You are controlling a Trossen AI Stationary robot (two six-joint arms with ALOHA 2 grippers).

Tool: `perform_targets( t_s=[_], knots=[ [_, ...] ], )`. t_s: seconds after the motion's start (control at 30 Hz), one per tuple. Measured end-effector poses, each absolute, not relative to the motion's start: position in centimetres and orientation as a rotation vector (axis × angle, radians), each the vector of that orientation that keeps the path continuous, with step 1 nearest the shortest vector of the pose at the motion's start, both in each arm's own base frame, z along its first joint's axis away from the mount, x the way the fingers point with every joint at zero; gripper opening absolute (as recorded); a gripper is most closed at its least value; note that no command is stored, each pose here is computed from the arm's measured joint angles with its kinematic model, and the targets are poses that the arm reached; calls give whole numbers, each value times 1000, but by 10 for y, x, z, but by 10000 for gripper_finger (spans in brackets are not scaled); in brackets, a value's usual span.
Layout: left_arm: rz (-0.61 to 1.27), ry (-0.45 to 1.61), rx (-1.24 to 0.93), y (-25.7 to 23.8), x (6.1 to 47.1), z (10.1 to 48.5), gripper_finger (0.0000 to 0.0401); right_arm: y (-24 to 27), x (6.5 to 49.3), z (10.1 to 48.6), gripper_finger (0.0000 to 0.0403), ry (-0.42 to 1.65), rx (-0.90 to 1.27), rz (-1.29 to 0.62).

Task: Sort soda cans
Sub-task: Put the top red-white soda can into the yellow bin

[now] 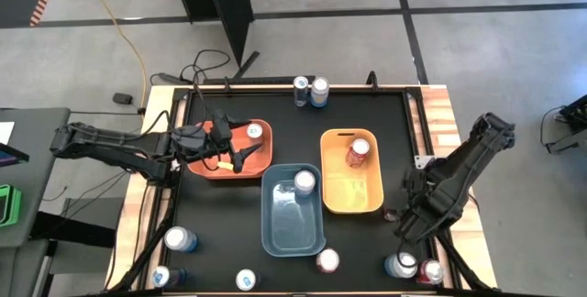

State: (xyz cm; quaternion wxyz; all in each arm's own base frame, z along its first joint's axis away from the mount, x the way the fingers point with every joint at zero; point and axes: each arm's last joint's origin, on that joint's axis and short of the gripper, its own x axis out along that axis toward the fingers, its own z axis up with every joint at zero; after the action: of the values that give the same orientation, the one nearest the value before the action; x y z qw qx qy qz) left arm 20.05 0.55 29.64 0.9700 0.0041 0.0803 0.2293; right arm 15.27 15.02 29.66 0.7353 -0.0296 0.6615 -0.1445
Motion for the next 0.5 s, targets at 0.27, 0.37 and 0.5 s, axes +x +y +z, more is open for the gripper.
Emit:
perform_targets(
  t_s=[0.27,0.37,0.5],
  knots=[
    [464,176,8,5,200,295,366,138,137,269,397,1603,-6,-391],
    [463,178,13,6,200,295,366,134,133,264,396,1601,25,-417],
    [463,176,14,5,200,295,366,133,133,263,399,1574,56,-394]
  ],
)
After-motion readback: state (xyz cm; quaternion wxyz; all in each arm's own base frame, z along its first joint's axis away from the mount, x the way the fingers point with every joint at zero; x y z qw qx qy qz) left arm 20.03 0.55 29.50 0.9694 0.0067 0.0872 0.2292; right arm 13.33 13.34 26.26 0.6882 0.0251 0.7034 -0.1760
